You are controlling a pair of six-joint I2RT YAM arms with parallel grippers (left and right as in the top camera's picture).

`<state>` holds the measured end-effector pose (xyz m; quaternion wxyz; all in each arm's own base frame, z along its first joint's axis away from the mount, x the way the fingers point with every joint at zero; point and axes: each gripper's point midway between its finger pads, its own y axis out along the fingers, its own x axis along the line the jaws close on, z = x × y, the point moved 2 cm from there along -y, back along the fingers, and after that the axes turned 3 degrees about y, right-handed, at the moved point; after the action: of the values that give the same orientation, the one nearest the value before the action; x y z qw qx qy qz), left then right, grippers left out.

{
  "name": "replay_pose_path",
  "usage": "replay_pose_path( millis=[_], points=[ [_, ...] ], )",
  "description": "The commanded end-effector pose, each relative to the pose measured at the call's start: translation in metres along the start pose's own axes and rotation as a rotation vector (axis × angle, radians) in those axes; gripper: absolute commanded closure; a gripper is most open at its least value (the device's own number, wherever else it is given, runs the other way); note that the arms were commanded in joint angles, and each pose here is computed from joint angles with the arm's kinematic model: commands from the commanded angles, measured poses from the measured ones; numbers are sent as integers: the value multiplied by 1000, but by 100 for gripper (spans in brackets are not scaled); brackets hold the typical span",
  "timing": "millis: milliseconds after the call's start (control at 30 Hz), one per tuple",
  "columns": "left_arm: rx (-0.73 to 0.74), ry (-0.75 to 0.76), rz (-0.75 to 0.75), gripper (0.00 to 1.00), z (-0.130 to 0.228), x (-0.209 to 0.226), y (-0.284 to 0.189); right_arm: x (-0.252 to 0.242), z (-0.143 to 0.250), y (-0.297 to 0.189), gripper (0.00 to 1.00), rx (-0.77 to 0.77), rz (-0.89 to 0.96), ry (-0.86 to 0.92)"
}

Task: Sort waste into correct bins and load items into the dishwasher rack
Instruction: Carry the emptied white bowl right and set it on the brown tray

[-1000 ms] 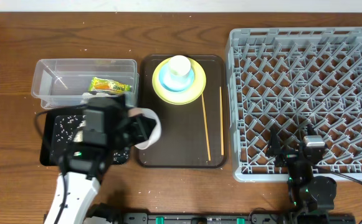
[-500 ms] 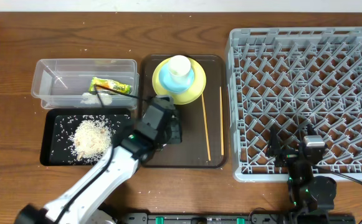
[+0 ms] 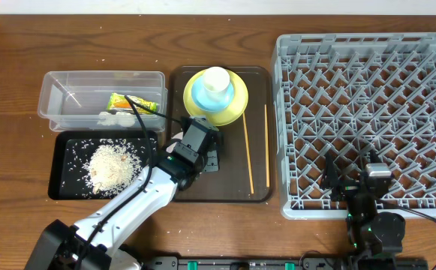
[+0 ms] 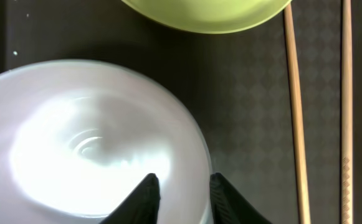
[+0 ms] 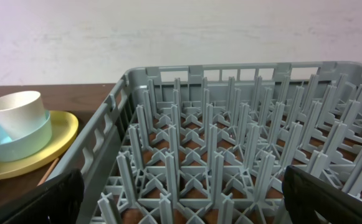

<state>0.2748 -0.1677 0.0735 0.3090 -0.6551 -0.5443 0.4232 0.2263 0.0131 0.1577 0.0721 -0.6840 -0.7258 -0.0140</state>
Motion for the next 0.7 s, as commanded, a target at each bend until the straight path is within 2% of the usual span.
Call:
replay_pose_path(
  millis=[0,133,333,467,667],
  points=[
    [-40,2,-5,66,-13,-4,-4,-3,1,0,1,5,14,-7],
    [-95,9,28,62,-27,-12,-19,-3,1,0,1,5,14,-7],
    [-225,-20,17,62,-50,-2,-56,-3,1,0,1,5,14,-7],
    [-268,-49,-70,67,-57,30,-77,-3,1,0,1,5,14,-7],
    [-247,-255,-257,78,-52,111,-100,-3,1,0,1,5,14,-7]
  ],
)
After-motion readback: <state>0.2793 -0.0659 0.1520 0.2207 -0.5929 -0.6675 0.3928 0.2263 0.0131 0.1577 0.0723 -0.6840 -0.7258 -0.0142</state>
